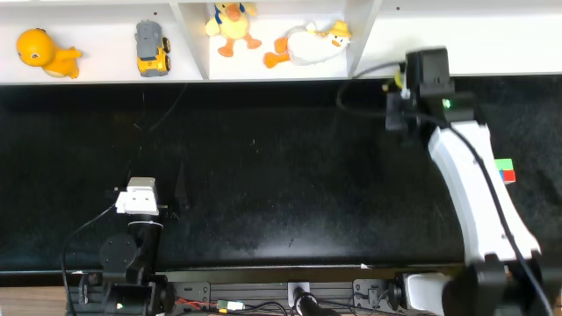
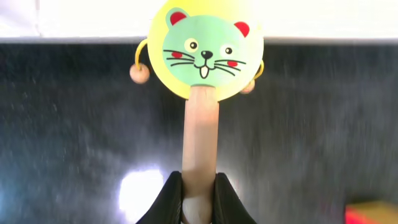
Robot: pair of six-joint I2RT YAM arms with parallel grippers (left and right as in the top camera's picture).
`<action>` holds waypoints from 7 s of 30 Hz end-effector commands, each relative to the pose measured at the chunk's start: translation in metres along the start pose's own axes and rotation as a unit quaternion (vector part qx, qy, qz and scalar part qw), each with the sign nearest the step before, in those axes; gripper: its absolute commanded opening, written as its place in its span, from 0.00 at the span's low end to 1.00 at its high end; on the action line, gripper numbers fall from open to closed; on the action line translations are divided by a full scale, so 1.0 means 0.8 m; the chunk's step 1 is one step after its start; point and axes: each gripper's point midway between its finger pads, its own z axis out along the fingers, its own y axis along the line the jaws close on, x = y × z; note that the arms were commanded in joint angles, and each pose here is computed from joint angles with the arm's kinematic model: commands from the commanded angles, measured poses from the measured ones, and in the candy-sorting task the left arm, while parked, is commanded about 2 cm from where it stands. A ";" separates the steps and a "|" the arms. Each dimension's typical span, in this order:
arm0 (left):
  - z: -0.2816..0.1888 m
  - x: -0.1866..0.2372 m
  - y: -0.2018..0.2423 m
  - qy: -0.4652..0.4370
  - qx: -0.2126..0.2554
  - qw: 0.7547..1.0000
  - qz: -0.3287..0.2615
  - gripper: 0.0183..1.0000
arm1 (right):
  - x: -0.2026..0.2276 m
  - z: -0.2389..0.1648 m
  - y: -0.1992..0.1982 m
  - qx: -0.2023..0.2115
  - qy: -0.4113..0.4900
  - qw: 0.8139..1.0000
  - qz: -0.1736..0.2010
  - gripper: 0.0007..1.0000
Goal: Store Toys
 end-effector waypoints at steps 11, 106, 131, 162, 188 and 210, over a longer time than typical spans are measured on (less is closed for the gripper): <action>-0.001 -0.001 0.002 -0.003 -0.003 1.000 0.001 1.00 | -0.101 0.071 0.018 -0.006 -0.023 0.999 -0.044 0.04; -0.001 -0.001 0.002 -0.003 -0.003 1.000 0.001 1.00 | 0.200 0.084 -0.241 -0.017 -0.032 0.998 -0.051 0.99; -0.001 -0.001 0.002 -0.003 -0.003 1.000 0.001 1.00 | 0.200 0.088 -0.249 -0.017 -0.039 0.999 0.031 0.44; -0.001 -0.001 0.002 -0.003 -0.003 1.000 0.001 1.00 | -0.079 0.067 -0.213 -0.028 -0.099 0.995 0.001 0.42; -0.001 -0.001 0.001 -0.003 -0.003 1.000 0.001 1.00 | -0.115 0.105 -0.203 -0.055 -0.108 0.992 0.017 0.44; -0.001 -0.001 0.002 -0.003 -0.003 1.000 0.001 1.00 | -0.014 0.025 -0.194 0.030 -0.102 0.993 0.052 1.00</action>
